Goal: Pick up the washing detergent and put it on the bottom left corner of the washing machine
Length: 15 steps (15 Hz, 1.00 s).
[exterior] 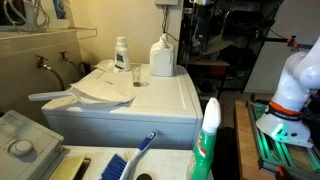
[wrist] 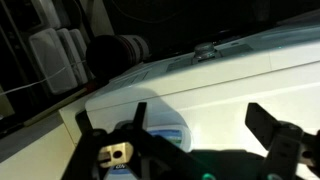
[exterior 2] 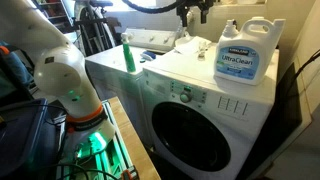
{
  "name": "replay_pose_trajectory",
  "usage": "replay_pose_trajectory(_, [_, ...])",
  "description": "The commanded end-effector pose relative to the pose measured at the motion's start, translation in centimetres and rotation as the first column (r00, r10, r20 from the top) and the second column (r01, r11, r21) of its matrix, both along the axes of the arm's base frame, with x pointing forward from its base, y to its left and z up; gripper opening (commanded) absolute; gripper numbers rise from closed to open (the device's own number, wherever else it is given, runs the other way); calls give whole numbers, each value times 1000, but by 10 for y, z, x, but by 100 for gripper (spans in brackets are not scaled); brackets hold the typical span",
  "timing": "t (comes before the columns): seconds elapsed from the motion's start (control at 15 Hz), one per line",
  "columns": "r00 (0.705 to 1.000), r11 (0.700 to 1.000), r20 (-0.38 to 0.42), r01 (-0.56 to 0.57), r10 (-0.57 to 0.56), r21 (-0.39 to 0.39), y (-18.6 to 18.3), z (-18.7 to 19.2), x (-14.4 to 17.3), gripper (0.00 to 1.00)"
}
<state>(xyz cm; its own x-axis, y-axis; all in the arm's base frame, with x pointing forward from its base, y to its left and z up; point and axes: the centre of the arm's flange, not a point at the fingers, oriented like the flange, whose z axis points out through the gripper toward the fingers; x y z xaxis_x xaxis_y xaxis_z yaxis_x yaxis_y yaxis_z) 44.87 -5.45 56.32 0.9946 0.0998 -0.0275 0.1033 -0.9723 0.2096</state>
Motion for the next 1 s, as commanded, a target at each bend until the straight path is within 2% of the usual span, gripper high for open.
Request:
replay_pose_trajectory(0.0, [1000, 1000, 0, 1, -1, 0, 0, 0, 0, 100])
replay_pose_trajectory(0.73, [1000, 1000, 0, 3, -3, 1, -1, 0, 0, 100])
replay_pose_trajectory(0.93, [999, 999, 33, -38, 36, 34, 15, 12, 12, 100])
